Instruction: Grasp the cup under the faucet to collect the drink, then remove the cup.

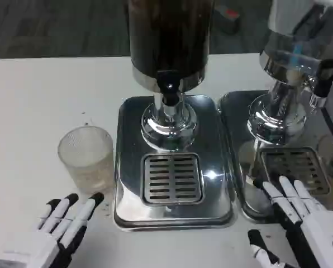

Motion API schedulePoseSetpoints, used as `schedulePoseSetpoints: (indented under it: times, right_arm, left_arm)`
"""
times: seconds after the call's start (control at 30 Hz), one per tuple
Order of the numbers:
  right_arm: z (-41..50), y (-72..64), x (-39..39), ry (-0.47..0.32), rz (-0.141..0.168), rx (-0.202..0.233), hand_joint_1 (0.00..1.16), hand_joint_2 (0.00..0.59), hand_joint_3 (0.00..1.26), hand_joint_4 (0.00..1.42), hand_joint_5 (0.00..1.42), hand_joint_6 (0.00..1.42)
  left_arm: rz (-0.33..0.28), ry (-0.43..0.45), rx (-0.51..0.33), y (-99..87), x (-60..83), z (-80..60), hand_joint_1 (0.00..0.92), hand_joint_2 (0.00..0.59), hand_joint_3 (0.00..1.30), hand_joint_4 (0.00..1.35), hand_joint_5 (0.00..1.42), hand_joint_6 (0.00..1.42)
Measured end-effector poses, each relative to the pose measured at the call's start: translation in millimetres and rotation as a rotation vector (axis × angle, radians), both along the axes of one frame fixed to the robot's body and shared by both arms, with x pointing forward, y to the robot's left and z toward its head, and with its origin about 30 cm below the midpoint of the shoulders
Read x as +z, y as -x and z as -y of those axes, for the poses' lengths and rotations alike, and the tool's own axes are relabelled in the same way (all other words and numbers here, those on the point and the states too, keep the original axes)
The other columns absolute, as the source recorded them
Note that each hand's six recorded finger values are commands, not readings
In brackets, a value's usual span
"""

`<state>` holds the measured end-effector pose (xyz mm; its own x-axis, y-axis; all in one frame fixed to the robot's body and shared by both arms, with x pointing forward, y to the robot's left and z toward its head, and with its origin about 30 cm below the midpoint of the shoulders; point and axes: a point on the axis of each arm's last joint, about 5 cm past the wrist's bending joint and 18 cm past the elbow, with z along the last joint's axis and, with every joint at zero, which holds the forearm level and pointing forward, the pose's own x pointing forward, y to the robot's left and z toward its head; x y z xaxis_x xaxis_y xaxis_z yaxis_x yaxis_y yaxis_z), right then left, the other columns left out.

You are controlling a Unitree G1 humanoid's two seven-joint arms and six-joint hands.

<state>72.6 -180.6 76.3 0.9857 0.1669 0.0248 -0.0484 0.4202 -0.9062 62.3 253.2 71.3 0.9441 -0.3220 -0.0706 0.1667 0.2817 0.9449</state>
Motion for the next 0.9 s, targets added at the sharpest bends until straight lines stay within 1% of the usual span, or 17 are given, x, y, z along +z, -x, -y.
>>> schedulePoseSetpoints:
  times: [0.13, 0.3, 0.5, 0.63, 0.73, 0.87, 0.9]
  right_arm:
    - [0.1, 0.0, -0.2, -0.002, -0.001, -0.001, 0.32, 0.479, 0.11, 0.00, 0.00, 0.12]
    - [0.3, 0.4, -1.7, -0.004, -0.009, -0.005, 0.32, 0.481, 0.12, 0.00, 0.00, 0.11]
    - [0.3, 0.4, -2.0, -0.007, -0.011, -0.007, 0.31, 0.473, 0.12, 0.01, 0.00, 0.11]
    - [0.3, 0.4, -2.0, -0.011, -0.013, -0.009, 0.30, 0.471, 0.12, 0.01, 0.00, 0.12]
    - [0.4, 0.1, -2.0, -0.016, -0.015, -0.015, 0.30, 0.471, 0.12, 0.02, 0.00, 0.13]
    - [0.5, -0.7, -1.9, -0.020, -0.015, -0.023, 0.30, 0.471, 0.12, 0.02, 0.00, 0.13]
    - [0.4, -0.8, -1.9, -0.023, -0.015, -0.026, 0.30, 0.471, 0.12, 0.02, 0.00, 0.13]
  left_arm:
    - [-0.004, 0.000, 0.001, 0.4, -0.6, -0.6, 0.000, 0.044, 0.00, 0.00, 0.00, 0.00]
    - [-0.004, 0.002, -0.002, 0.6, -0.6, -0.5, 0.000, 0.042, 0.00, 0.00, 0.00, 0.00]
    - [-0.006, 0.004, -0.002, 1.1, -0.7, -0.5, 0.000, 0.039, 0.00, 0.00, 0.00, 0.00]
    - [-0.007, 0.028, -0.008, 2.2, -1.8, -1.1, 0.000, 0.027, 0.00, 0.00, 0.00, 0.00]
    - [0.008, 0.063, -0.017, 2.9, -2.5, -1.3, 0.000, 0.026, 0.00, 0.00, 0.00, 0.00]
    - [0.052, 0.110, -0.008, 1.6, -3.0, -4.5, 0.000, 0.029, 0.00, 0.00, 0.00, 0.00]
    - [0.073, 0.131, 0.003, -0.1, -2.6, -6.2, 0.000, 0.030, 0.00, 0.00, 0.00, 0.00]
